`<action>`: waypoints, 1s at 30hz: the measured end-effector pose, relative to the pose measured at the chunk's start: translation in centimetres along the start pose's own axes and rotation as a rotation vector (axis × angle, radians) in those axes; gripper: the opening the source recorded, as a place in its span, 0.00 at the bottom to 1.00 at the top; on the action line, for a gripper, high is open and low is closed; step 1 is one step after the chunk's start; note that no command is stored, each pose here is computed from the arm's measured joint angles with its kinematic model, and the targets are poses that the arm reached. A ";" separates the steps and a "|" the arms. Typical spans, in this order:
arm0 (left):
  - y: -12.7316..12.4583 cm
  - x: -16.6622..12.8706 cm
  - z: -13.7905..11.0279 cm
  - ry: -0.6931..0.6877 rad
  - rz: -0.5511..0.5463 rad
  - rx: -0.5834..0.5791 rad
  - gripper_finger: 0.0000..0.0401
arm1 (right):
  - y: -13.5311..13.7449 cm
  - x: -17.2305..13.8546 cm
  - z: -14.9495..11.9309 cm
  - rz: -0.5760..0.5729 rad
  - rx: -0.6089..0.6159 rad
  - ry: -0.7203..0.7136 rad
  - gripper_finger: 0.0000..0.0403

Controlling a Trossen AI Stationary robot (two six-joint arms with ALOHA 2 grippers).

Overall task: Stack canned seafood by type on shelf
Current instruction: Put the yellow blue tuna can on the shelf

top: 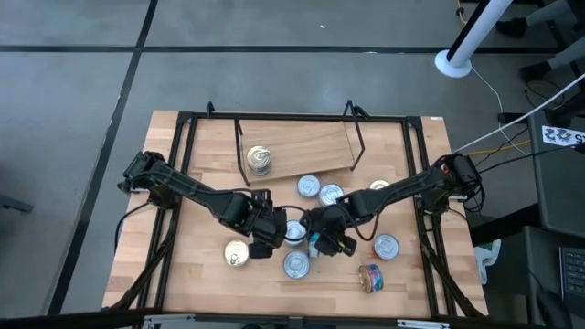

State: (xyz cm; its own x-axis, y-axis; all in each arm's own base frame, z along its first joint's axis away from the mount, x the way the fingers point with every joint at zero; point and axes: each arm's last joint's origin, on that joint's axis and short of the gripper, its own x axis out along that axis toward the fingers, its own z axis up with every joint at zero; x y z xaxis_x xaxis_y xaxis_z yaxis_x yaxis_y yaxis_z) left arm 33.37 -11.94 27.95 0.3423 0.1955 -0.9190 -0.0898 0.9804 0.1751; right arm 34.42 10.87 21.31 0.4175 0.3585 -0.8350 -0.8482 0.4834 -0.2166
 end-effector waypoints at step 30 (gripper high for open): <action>0.0 0.0 -0.1 0.006 0.002 0.010 0.69 | -0.2 2.6 -1.0 -0.010 -0.196 0.107 0.64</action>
State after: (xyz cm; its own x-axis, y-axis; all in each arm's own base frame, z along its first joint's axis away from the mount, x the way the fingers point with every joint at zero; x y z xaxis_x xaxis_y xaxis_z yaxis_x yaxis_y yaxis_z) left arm 33.32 -11.93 27.91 0.3364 0.1970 -0.9209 -0.0808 0.9803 0.1802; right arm 35.36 10.89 18.65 0.3980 0.2628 -0.8789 -0.8957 0.3184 -0.3104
